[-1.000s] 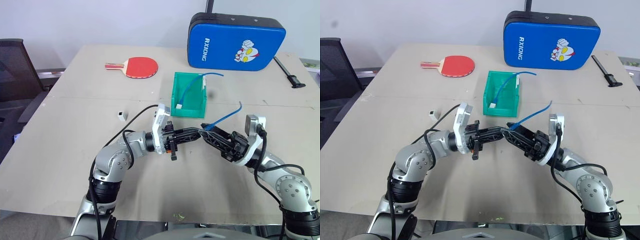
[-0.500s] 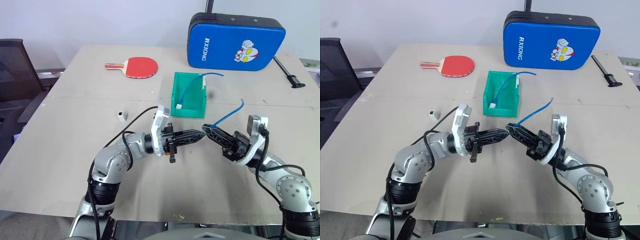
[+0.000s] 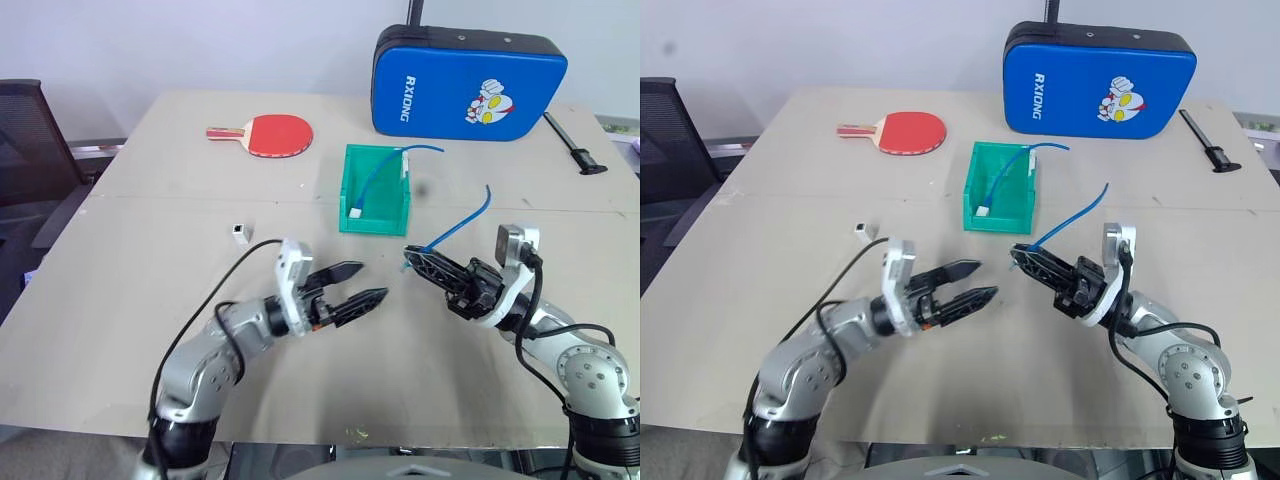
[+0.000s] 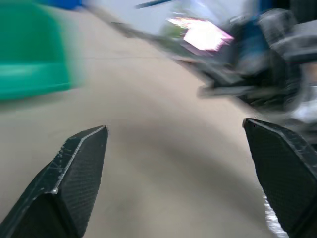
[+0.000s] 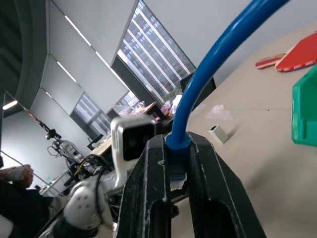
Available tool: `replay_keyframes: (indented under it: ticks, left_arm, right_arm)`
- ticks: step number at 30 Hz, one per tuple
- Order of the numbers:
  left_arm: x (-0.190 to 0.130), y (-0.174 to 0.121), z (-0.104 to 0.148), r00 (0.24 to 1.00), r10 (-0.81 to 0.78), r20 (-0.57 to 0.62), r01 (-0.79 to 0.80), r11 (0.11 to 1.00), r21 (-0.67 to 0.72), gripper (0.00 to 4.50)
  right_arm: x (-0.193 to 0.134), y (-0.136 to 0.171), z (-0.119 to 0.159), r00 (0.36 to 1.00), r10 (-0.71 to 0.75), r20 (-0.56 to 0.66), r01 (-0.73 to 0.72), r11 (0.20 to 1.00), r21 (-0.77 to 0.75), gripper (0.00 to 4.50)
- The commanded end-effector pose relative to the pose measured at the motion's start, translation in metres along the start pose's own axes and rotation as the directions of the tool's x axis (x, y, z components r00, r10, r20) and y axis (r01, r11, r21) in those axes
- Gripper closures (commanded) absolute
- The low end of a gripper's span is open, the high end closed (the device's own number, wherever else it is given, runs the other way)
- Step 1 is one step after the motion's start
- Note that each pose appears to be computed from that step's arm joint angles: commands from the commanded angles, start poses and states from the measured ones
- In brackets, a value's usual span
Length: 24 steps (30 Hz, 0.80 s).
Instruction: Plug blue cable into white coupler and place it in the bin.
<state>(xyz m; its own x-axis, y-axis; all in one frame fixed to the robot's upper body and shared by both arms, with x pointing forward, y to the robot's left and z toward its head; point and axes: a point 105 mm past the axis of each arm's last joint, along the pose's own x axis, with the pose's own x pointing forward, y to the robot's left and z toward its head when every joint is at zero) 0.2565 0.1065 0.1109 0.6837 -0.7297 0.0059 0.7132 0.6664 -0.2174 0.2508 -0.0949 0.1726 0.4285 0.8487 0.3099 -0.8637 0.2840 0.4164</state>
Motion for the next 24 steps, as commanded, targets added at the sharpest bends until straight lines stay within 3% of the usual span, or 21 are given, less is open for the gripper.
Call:
replay_keyframes:
  ticks: [1,4,6,9,15,19,24]
  left_arm:
    - [-0.022,0.028,0.021,0.938,0.312,0.151,-0.339,0.915,0.219,0.02]
    - [-0.045,0.063,0.024,0.784,0.577,0.229,-0.621,0.725,0.298,0.02]
    - [-0.055,0.084,0.024,0.689,0.676,0.262,-0.721,0.605,0.337,0.02]
    - [-0.054,0.107,0.016,0.629,0.736,0.252,-0.769,0.539,0.345,0.02]
    - [-0.044,0.133,0.008,0.583,0.778,0.231,-0.803,0.511,0.307,0.02]
    - [-0.032,0.144,0.002,0.633,0.754,0.175,-0.766,0.577,0.282,0.02]
    - [-0.040,0.163,-0.002,0.581,0.809,0.092,-0.806,0.555,0.207,0.02]
  right_arm:
    - [0.000,-0.003,0.007,1.000,0.005,-0.010,-0.007,0.983,-0.181,4.50]
    - [0.004,-0.006,0.006,1.000,0.014,-0.022,-0.019,0.971,-0.238,4.50]
    - [0.009,-0.005,0.005,0.999,0.036,-0.035,-0.044,0.962,-0.271,4.50]
    - [0.015,-0.001,0.003,0.995,0.059,-0.080,-0.083,0.939,-0.335,4.50]
    - [0.026,0.010,0.007,0.995,0.071,-0.070,-0.092,0.919,-0.384,4.50]
    - [0.032,0.015,0.007,0.996,0.075,-0.048,-0.088,0.918,-0.387,4.50]
    - [0.031,0.014,0.007,0.997,0.060,-0.038,-0.070,0.919,-0.389,4.50]
